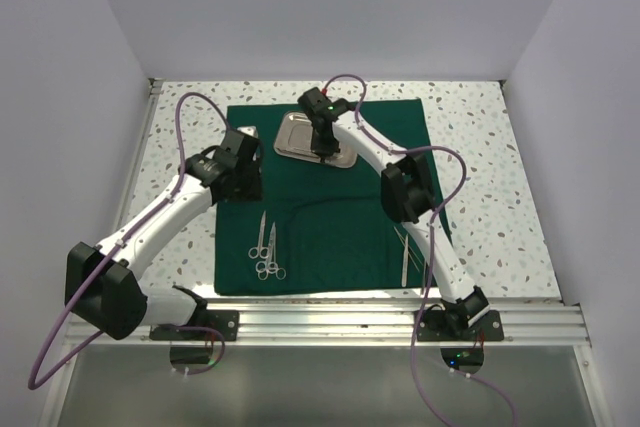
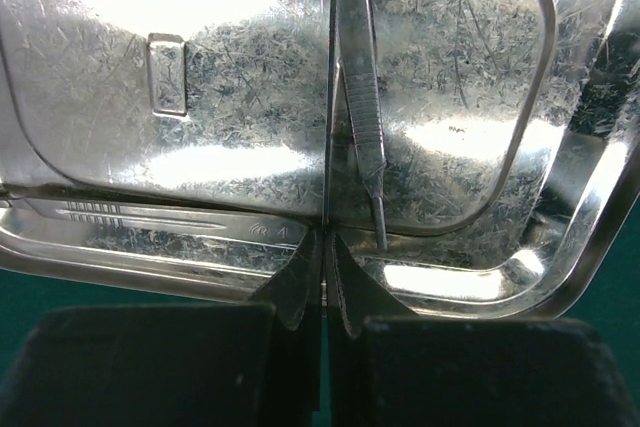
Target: Open and lay out the surgical kit
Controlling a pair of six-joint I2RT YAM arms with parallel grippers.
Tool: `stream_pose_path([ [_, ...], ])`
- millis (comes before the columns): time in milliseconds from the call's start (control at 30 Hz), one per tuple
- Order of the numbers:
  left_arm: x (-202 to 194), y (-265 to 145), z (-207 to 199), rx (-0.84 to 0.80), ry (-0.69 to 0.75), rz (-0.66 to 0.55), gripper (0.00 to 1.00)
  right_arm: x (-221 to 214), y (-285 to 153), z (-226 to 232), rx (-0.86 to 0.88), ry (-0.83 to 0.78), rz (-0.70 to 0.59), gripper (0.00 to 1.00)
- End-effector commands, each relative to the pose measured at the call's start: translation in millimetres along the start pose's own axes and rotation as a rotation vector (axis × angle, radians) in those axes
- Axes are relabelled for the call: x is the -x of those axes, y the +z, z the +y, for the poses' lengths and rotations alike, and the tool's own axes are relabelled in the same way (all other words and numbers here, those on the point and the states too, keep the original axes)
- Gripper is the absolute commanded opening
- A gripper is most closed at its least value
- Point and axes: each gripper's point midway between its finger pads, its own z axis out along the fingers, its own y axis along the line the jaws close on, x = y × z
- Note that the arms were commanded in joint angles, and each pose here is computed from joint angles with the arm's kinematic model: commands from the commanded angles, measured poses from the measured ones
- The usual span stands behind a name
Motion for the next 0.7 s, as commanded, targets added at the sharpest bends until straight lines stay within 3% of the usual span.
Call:
stream_pose_path([
  [0,12,-6,-1,-0.018,0.025,-0.047,0.41,6,-34,-3,0.004,0.012,-0.006,0.0],
  [467,23,-7,-3,-0.031,0.054,-0.092,0.42,46,-151,2,0.173,0.12,-0.136,0.0],
  [600,38,3,-1,-0.012,0.075,-0.108,0.46,21,-175,-5,0.219,0.153,-0.106,0.0],
  [667,49,12,-7,-0.018,0.075,-0.107,0.48,-14,-168,-11,0.204,0.135,-0.054,0.0],
])
